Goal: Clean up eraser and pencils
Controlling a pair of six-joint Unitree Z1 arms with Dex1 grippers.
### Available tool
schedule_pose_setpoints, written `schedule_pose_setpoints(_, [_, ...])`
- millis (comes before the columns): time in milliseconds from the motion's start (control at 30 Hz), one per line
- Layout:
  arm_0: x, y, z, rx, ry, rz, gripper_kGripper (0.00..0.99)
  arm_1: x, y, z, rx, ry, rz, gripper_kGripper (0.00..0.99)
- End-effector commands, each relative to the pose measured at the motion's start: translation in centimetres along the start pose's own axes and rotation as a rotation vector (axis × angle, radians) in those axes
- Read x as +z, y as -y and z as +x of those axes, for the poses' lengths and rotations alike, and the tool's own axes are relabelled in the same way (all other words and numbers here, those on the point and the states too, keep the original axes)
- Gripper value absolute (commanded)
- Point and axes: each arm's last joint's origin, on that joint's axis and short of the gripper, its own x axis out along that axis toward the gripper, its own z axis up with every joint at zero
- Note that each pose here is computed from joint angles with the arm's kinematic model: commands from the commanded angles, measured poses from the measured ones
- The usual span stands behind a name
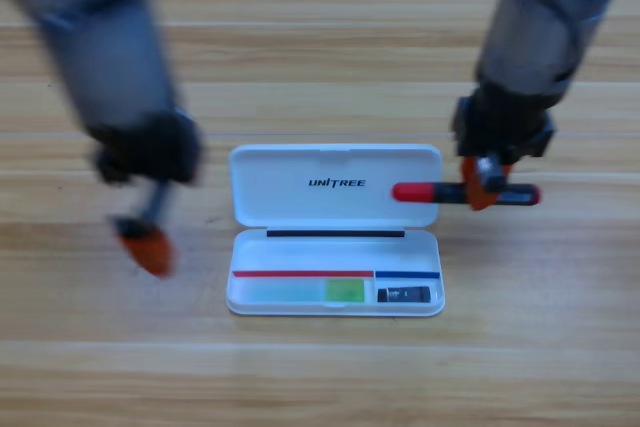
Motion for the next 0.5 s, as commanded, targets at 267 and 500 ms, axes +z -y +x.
schedule_pose_setpoints(267, [-10.8,-0.9,-1.4,0.052,-0.023,-0.153,0.99,8.4,-0.5,7.8,0.087,-0.05,-0.086,0.0])
schedule_pose_setpoints(500, [-10.9,-0.4,0.4,0.03,-0.014,-0.154,0.99,9.4,-0.8,8.5,0.083,-0.052,-0.089,0.0])
